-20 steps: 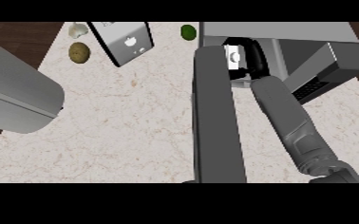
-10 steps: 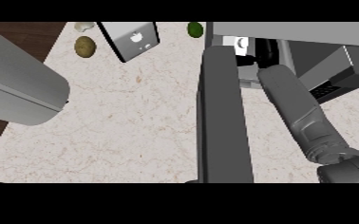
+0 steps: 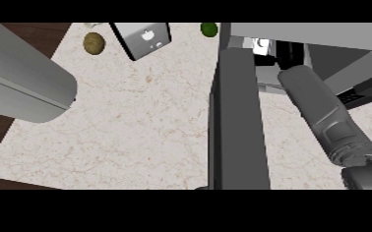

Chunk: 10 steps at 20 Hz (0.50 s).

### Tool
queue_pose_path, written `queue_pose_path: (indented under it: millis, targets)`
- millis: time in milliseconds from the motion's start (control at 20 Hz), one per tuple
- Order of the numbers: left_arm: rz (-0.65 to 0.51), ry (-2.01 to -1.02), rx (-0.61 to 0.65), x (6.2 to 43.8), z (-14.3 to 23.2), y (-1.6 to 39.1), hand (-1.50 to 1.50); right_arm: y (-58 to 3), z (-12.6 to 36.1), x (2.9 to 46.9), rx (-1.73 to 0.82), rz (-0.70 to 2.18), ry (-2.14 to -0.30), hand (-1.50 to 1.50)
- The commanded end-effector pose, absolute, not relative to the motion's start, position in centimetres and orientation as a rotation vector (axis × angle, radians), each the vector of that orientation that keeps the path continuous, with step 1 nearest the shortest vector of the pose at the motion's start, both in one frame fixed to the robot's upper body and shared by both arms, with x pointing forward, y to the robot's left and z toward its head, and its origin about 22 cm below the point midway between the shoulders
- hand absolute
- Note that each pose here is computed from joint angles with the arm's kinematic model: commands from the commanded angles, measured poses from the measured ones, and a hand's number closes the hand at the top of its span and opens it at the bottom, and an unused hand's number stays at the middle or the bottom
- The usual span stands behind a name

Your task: Pick up the milk, place it into the microwave and close the microwave

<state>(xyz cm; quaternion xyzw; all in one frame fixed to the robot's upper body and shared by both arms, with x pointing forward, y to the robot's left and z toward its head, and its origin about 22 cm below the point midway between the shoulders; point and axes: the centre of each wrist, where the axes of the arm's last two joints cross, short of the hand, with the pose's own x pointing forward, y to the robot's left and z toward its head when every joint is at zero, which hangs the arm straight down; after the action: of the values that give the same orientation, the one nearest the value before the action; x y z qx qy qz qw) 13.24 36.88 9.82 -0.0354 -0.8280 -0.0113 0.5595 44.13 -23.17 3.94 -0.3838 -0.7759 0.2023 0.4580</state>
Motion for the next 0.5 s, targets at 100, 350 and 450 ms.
queue_pose_path:
  millis: [100,350,450]
  targets:
    - [-0.035,-1.959,-0.066,13.7,9.8,36.8,-1.50,-28.3,2.3,42.5,-1.288,0.423,-1.640,-1.50]
    - [-0.063,-1.926,-0.048,14.4,9.7,37.0,-1.50,-24.5,3.2,43.6,-1.143,0.540,-1.823,-1.50]
    - [-0.060,-1.951,-0.026,14.9,9.5,36.9,-1.50,-24.7,3.4,43.7,-1.104,0.546,-1.837,-1.50]
